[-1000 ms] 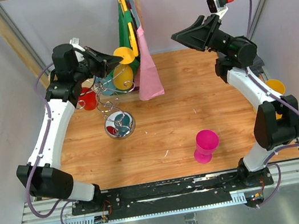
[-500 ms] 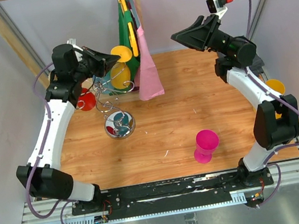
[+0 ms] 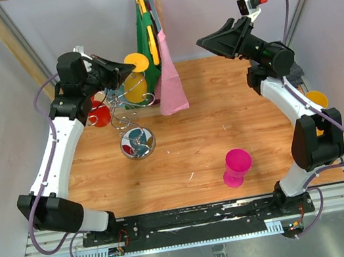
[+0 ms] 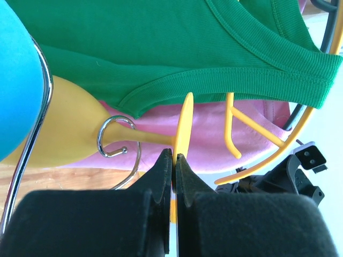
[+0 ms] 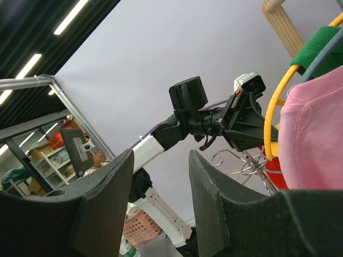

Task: Place the wine glass upside down on the wine glass rack

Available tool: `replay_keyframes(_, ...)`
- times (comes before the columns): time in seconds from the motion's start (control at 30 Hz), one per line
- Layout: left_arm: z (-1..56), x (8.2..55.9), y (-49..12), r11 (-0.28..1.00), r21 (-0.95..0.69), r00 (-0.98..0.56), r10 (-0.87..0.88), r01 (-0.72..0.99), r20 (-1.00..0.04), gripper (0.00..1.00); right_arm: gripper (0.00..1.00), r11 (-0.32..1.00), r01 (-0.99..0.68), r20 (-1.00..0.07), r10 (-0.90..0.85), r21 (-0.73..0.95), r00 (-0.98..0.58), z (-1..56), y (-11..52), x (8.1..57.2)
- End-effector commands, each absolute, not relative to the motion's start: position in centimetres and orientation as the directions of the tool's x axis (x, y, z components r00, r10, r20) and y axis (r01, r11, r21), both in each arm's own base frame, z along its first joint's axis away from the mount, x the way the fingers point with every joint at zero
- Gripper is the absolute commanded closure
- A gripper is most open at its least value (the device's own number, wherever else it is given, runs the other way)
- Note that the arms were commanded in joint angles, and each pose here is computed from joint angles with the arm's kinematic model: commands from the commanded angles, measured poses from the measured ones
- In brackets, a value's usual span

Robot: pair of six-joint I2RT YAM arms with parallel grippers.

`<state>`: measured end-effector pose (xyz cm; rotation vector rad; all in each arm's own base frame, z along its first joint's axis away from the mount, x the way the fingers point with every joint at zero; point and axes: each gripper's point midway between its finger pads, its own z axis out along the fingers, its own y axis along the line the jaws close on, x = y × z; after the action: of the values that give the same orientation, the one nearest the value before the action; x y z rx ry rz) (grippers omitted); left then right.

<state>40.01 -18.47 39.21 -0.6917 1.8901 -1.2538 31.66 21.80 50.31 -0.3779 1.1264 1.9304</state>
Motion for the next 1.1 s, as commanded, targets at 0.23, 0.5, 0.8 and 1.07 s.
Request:
replay_keyframes(0.23,40.1,39.2,-17.7,0.384,-0.923,-0.55,-0.774,-0.013,-0.314,0.86,0.53,-0.208,-0.844,-0.657,0.546,0.495,-0.52,51.2,20.5,31.2)
replay_keyframes(0.5,39.9,39.0,-17.6,0.396,-0.918,-0.551,-0.77,-0.018,-0.322,0.79,0.53,-0.211,-0.845,-0.656,0.548,0.492,-0.519,51.4,20.5,31.1)
replay_keyframes(0.8,39.6,38.5,-17.2,0.421,-0.907,-0.548,-0.764,-0.023,-0.341,0.74,0.53,-0.21,-0.845,-0.657,0.549,0.491,-0.518,51.4,20.5,31.0)
replay_keyframes(1.07,39.3,38.0,-16.7,0.442,-0.896,-0.538,-0.763,-0.03,-0.358,0.63,0.53,-0.209,-0.845,-0.655,0.55,0.492,-0.518,51.4,20.4,31.0)
